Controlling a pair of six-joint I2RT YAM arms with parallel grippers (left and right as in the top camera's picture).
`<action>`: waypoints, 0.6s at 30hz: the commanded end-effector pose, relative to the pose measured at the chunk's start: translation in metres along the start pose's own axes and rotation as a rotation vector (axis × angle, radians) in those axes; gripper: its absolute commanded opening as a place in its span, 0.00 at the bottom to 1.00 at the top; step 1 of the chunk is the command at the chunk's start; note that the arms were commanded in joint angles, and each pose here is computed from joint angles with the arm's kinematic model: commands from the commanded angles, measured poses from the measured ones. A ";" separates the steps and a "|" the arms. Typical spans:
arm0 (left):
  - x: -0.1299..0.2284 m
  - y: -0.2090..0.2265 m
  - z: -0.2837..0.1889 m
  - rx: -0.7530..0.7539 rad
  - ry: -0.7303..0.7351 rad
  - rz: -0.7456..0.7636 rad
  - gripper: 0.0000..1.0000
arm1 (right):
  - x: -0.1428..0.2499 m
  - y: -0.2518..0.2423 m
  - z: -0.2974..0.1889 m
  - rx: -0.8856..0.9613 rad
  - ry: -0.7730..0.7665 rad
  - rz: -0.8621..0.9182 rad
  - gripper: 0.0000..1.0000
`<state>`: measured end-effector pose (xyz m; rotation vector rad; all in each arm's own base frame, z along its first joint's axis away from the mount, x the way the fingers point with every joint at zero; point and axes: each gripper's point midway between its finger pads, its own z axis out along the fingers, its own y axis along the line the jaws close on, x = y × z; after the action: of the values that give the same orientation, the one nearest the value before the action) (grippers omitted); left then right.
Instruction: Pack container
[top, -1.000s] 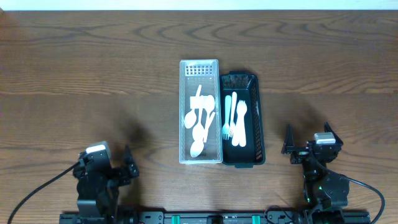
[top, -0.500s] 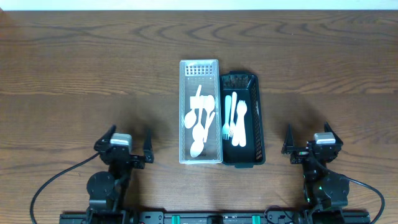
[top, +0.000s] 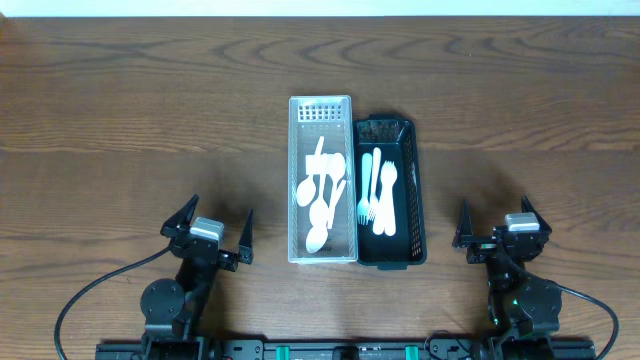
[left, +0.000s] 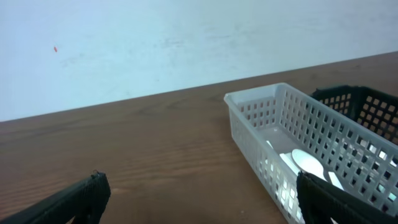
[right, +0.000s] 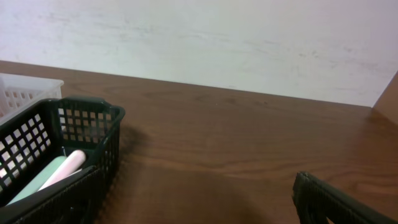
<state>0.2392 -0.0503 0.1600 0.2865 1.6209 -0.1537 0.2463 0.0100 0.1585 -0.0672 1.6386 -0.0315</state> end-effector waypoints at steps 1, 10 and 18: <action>0.020 0.001 0.000 -0.013 0.068 -0.056 0.98 | 0.001 0.003 0.000 -0.015 0.001 -0.012 0.99; 0.017 0.001 0.000 -0.015 0.055 -0.157 0.98 | 0.001 0.003 0.000 -0.015 0.001 -0.012 0.99; 0.018 0.001 0.000 -0.015 0.057 -0.157 0.98 | 0.001 0.003 0.000 -0.015 0.001 -0.012 0.99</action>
<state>0.2395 -0.0465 0.1585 0.1614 1.6547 -0.2369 0.2463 0.0100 0.1585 -0.0672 1.6386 -0.0315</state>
